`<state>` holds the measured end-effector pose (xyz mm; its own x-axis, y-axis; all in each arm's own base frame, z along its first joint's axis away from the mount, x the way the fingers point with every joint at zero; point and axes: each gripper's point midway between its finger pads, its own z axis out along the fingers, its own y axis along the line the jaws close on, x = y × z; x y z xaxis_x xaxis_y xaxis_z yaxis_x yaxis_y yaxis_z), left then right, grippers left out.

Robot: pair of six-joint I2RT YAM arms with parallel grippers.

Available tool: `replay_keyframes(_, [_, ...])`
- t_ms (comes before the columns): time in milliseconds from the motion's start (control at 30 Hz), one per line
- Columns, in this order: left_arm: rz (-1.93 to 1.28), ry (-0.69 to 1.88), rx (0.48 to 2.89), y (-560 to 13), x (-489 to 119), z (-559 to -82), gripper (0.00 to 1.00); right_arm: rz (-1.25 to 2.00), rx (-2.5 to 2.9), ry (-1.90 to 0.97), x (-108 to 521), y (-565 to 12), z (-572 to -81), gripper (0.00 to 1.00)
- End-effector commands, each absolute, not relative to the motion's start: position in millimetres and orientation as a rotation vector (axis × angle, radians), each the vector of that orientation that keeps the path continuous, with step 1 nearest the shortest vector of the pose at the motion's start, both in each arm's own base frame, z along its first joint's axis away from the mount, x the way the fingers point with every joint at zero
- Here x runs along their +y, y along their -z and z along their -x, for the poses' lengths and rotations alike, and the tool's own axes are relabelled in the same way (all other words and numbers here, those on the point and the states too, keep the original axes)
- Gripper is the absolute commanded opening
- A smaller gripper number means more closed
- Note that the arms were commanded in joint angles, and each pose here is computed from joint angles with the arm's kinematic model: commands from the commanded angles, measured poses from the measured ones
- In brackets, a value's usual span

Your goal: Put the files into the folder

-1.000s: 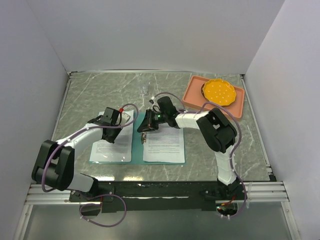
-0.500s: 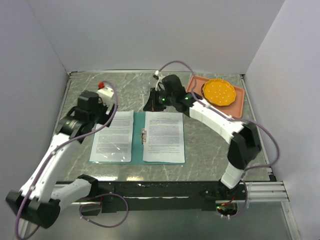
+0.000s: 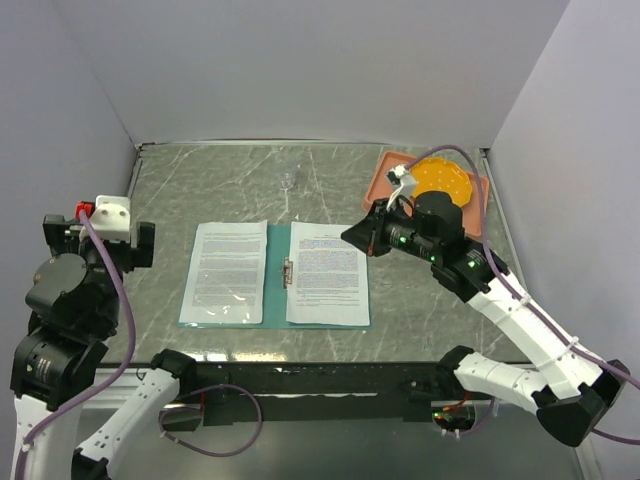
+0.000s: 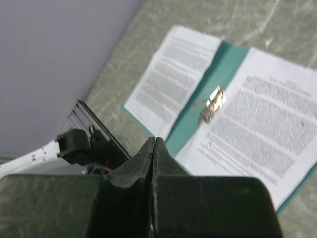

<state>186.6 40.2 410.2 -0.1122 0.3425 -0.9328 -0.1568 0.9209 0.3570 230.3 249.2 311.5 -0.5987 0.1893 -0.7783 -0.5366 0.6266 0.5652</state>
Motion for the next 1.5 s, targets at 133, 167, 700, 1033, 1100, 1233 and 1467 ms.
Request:
replay_keyframes(133, [-0.128,-0.455,1.698,-392,47,-179,0.96,0.280,2.075,-0.892,226,-297,-219,0.99])
replay_keyframes(167, [-0.115,-0.452,1.685,-395,47,-181,0.96,0.271,2.073,-0.883,222,-297,-217,0.99])
replay_keyframes(700, [-0.288,-0.183,1.817,-426,-14,-220,0.97,0.099,2.122,-0.764,187,-273,-208,0.03])
replay_keyframes(1033, [-0.420,0.026,1.885,-393,-62,-245,0.09,0.092,2.181,-0.593,169,-252,-215,0.20])
replay_keyframes(1100, [-0.456,0.058,1.902,-379,-72,-254,0.03,0.102,2.174,-0.579,172,-255,-224,0.51])
replay_keyframes(1233, [-0.534,0.083,1.903,-361,-89,-281,0.16,0.144,2.116,-0.542,187,-256,-254,0.73])
replay_keyframes(1467, [-0.650,0.117,1.997,-311,-122,-352,0.96,0.149,2.070,-0.499,211,-242,-300,0.35])
